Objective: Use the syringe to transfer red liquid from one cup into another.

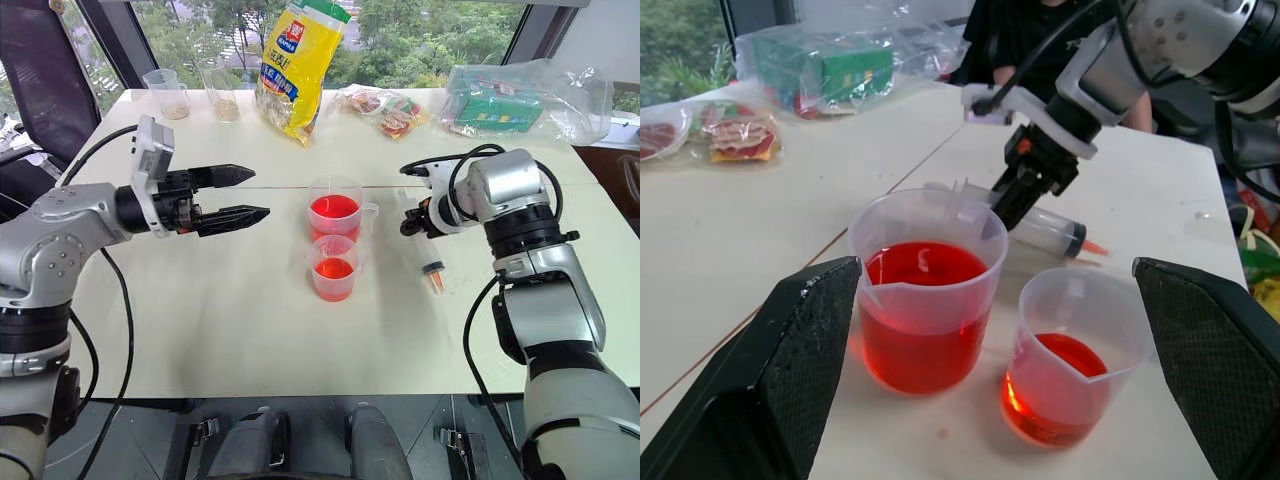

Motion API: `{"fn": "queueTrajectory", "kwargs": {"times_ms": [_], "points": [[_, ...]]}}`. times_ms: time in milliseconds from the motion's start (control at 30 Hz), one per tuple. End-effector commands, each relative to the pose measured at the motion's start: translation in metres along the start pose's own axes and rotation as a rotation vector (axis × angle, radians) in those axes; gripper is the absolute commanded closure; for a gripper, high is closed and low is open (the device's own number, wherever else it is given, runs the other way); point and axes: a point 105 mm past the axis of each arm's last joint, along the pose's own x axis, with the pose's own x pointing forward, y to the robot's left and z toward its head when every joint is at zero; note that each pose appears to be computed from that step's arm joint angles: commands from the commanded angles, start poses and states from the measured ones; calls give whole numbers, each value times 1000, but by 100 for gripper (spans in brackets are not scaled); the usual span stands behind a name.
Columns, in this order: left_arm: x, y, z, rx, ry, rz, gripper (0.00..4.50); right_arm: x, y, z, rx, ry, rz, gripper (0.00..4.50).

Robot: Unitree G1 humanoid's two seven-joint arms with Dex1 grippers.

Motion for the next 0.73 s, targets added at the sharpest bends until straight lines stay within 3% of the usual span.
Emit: {"fn": "queueTrajectory", "kwargs": {"times_ms": [33,200,367,533,733], "points": [[-6,-4,8,30,-18,14,0,4,-7,-2,-1,0,-23,259],[-9,-5,5,18,-10,23,0,0,-8,0,-8,-27,-10,6],[-13,-6,3,15,12,29,0,-27,-6,18,-120,-150,19,2],[-23,-4,3,14,41,51,0,-78,13,29,-381,-360,119,2],[-34,-5,1,-9,72,66,0,-124,32,8,-622,-525,278,2]]}}
